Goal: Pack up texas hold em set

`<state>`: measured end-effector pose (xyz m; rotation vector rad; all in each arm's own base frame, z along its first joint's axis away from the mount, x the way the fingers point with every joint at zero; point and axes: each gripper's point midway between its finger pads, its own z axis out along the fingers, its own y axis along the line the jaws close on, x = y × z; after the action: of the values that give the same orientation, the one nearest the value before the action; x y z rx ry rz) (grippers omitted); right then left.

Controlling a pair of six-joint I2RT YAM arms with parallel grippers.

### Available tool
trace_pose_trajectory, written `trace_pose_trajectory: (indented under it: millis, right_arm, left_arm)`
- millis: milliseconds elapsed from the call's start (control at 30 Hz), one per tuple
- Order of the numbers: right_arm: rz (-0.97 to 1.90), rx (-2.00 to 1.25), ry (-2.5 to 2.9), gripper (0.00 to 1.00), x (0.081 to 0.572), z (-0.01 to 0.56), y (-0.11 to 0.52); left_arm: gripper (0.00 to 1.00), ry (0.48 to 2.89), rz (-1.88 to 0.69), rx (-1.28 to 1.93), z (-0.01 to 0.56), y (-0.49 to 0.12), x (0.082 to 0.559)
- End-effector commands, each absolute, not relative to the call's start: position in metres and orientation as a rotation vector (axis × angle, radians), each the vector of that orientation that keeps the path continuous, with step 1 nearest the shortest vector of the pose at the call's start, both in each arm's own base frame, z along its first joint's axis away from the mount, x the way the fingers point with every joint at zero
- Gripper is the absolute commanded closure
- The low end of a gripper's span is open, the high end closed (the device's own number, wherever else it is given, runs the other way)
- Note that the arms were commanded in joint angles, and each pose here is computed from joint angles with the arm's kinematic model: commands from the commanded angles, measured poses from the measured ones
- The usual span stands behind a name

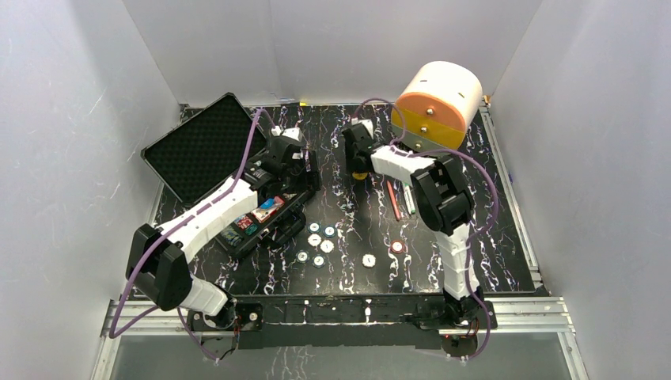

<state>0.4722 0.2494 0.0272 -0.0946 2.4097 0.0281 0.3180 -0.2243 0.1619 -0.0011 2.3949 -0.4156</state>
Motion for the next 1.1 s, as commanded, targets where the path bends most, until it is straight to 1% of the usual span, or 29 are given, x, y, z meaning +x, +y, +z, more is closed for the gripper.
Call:
trace_pose_trajectory:
  millis: [0,167,267,333,433,500,600,733,900,1067]
  right_arm:
    - [0.059,-0.233,2.593,0.46,0.389,0.020,0.262]
    - [0.123,-0.285,2.664,0.45,0.328,0.016,0.274]
    - [0.206,-0.263,2.682,0.43,0.307,0.023,0.281]
    - [0.276,-0.235,2.660,0.37,0.303,0.037,0.286]
    - [0.324,-0.167,2.590,0.25,0.312,0.061,0.288]
    - [0.321,-0.103,2.536,0.22,0.323,0.077,0.284]
    - [0.319,0.019,2.469,0.22,0.338,0.098,0.270]
    - [0.317,0.184,2.392,0.25,0.344,0.114,0.239]
    - [0.287,0.374,2.329,0.27,0.332,0.115,0.186]
    - [0.278,0.481,2.304,0.27,0.311,0.108,0.146]
  left_arm:
    - [0.25,2.377,-0.427,-0.032,0.172,-0.216,0.311]
    - [0.25,2.395,-0.429,-0.036,0.166,-0.217,0.309]
    - [0.25,2.402,-0.437,-0.038,0.164,-0.217,0.308]
    - [0.24,2.411,-0.446,-0.030,0.161,-0.219,0.306]
    - [0.22,2.429,-0.474,-0.006,0.155,-0.225,0.304]
    - [0.19,2.449,-0.500,0.019,0.149,-0.230,0.302]
    - [0.17,2.492,-0.492,0.047,0.135,-0.236,0.302]
    - [0.17,2.520,-0.472,0.105,0.125,-0.250,0.303]
    - [0.16,2.586,-0.407,0.171,0.109,-0.282,0.302]
    - [0.16,2.632,-0.356,0.192,0.090,-0.308,0.305]
